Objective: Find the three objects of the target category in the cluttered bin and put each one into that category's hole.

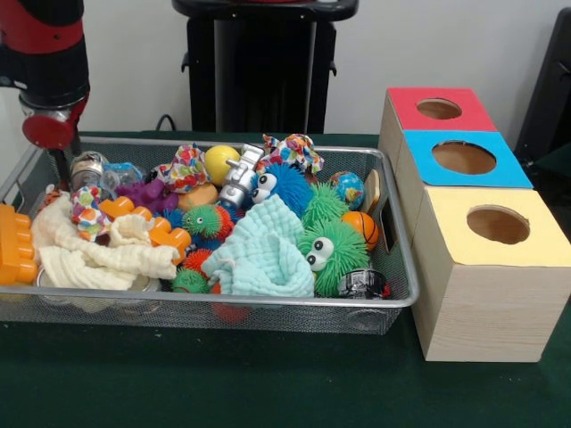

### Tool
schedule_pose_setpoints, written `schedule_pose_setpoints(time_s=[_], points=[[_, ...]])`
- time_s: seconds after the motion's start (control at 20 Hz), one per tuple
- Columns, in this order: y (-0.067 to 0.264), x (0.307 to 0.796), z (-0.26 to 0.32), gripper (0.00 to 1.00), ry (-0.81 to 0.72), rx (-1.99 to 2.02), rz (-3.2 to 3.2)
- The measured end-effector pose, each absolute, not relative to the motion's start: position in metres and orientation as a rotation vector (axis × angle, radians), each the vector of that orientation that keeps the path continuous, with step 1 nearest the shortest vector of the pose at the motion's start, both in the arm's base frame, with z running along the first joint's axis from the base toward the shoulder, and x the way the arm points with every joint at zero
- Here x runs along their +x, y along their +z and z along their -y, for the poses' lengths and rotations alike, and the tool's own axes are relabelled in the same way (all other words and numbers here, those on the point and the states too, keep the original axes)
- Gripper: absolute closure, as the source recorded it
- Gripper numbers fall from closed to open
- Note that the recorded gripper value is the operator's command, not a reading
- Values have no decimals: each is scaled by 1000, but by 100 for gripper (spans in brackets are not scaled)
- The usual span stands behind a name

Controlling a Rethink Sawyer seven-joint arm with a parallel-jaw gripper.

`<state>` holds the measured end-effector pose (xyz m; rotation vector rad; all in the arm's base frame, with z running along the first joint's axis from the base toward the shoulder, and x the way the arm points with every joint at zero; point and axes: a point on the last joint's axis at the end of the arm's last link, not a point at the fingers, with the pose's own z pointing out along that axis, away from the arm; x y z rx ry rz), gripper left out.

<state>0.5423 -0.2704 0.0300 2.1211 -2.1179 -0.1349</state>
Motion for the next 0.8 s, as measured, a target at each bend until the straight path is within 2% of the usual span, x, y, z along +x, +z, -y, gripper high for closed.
schedule_pose_setpoints(time_s=[0.4, 0.8], points=[[6, 543, 276, 0, -124, 2220, 1995], [-5, 551, 279, 0, -79, 2254, 1928]])
